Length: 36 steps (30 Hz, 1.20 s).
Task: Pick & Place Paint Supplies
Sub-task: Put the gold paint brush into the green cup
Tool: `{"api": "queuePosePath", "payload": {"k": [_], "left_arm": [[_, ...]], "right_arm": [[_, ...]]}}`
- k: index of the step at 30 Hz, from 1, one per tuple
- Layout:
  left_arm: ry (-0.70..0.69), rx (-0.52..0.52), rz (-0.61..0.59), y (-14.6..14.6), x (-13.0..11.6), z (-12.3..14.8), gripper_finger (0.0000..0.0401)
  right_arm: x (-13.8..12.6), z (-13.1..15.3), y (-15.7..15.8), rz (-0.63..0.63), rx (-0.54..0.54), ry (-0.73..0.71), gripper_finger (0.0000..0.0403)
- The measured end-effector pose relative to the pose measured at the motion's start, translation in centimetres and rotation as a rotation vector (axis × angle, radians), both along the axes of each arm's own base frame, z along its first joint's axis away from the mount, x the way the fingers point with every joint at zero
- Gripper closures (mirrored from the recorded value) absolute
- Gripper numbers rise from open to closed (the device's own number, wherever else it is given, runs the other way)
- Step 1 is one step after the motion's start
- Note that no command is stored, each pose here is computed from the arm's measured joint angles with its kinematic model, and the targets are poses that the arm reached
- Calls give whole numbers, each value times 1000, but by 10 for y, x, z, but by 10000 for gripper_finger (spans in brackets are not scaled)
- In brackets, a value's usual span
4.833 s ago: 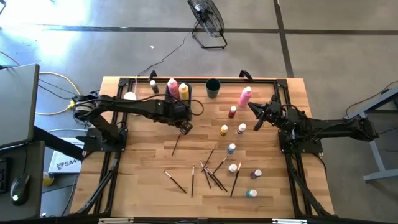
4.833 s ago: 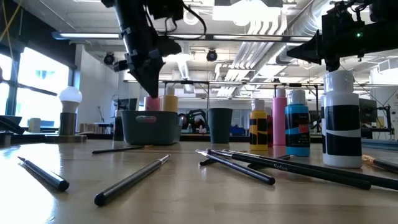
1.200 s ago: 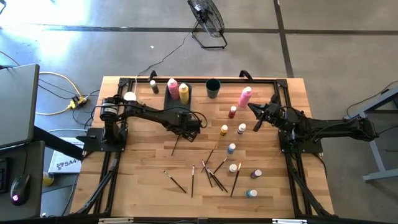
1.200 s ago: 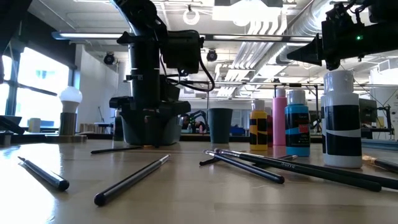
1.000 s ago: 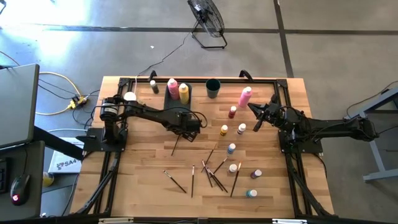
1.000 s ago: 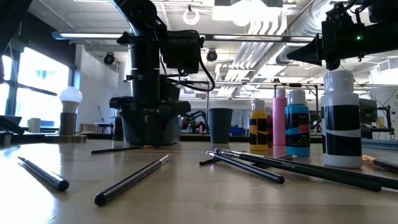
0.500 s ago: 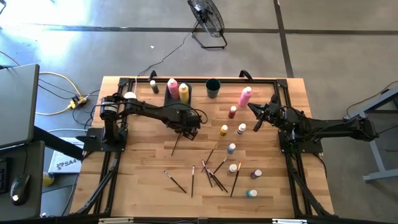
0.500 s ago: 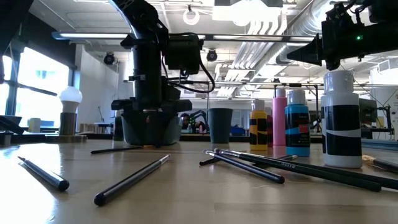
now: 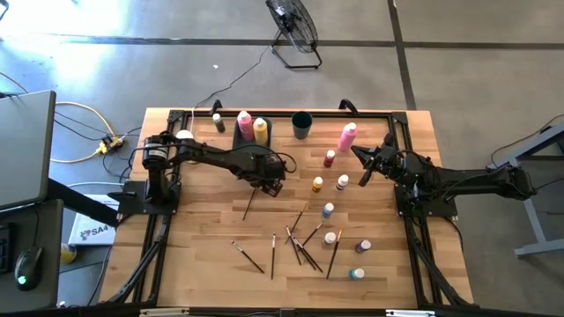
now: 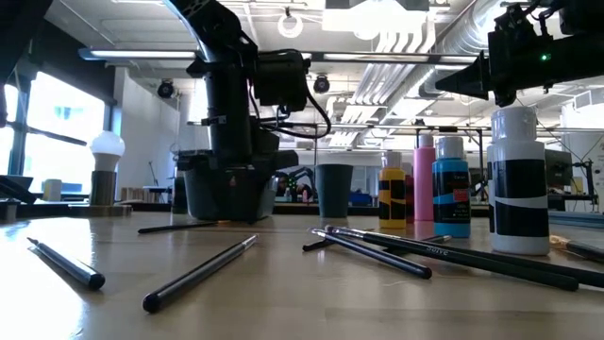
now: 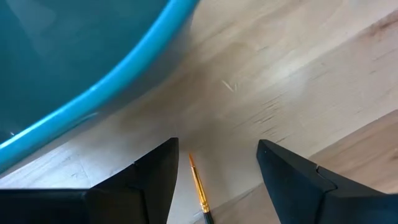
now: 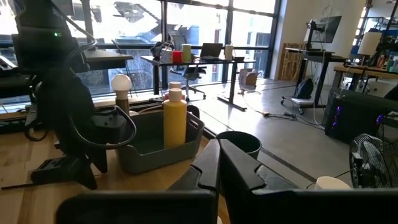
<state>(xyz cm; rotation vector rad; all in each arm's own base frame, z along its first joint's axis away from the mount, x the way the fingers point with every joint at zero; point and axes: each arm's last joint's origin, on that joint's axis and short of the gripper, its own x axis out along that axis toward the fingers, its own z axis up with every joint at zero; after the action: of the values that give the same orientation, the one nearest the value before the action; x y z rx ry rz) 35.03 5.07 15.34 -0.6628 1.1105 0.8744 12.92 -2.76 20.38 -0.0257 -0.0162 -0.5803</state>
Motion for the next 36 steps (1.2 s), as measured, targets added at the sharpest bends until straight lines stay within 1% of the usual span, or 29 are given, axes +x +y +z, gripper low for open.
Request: {"api": "queuePosePath", "payload": {"k": [4,11,15,24,31,36], "left_arm": [[2,-1,5,2,0,0,191],[4,-26,6,2,-1,0,252],[15,-36,4,1,-2,0,273],[62,-6,12,2,-6,-1,272],[60,-47,9,1,-6,-1,272],[59,-72,33,0,-7,-1,272]], "right_arm": [[0,0,0,0,0,0,400],[0,0,0,0,0,0,400],[0,0,0,0,0,0,400],[0,0,0,0,0,0,400],[0,0,0,0,0,0,400],[0,0,0,0,0,0,400]]}}
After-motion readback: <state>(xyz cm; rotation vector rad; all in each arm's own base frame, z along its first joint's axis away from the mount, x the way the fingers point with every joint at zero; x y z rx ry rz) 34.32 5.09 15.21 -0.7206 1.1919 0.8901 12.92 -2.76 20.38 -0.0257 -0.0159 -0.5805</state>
